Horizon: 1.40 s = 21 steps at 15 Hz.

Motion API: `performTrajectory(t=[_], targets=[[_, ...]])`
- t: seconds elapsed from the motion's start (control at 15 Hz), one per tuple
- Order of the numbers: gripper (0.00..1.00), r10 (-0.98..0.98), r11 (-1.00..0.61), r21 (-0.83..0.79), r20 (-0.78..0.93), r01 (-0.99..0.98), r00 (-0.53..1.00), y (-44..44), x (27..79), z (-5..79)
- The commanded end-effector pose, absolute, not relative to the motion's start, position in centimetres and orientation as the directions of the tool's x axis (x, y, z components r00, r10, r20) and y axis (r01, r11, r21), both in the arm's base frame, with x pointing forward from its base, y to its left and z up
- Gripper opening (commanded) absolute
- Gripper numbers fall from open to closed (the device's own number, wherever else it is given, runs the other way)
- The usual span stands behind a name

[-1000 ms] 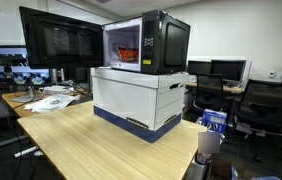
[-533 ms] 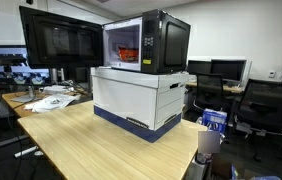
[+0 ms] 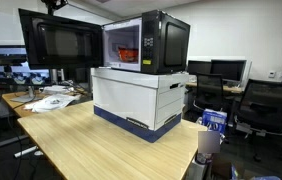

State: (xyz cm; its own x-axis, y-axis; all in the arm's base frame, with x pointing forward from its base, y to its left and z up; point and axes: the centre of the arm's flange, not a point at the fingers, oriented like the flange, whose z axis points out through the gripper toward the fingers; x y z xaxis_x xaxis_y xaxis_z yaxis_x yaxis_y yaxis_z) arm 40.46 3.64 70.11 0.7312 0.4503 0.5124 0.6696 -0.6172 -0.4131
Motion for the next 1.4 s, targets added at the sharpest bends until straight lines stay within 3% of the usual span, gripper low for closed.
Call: performTrajectory(t=[0.0,0.6,1.33], targets=[[0.02,0.379,-0.642,-0.448,0.521,0.623,0.765,4.0,42.1,69.7],[0.03,0.295,-0.612,-0.54,0.523,0.578,0.8,5.3,42.4,71.2],[0.02,0.3,-0.723,-0.47,0.448,0.507,0.842,4.5,42.8,68.5]])
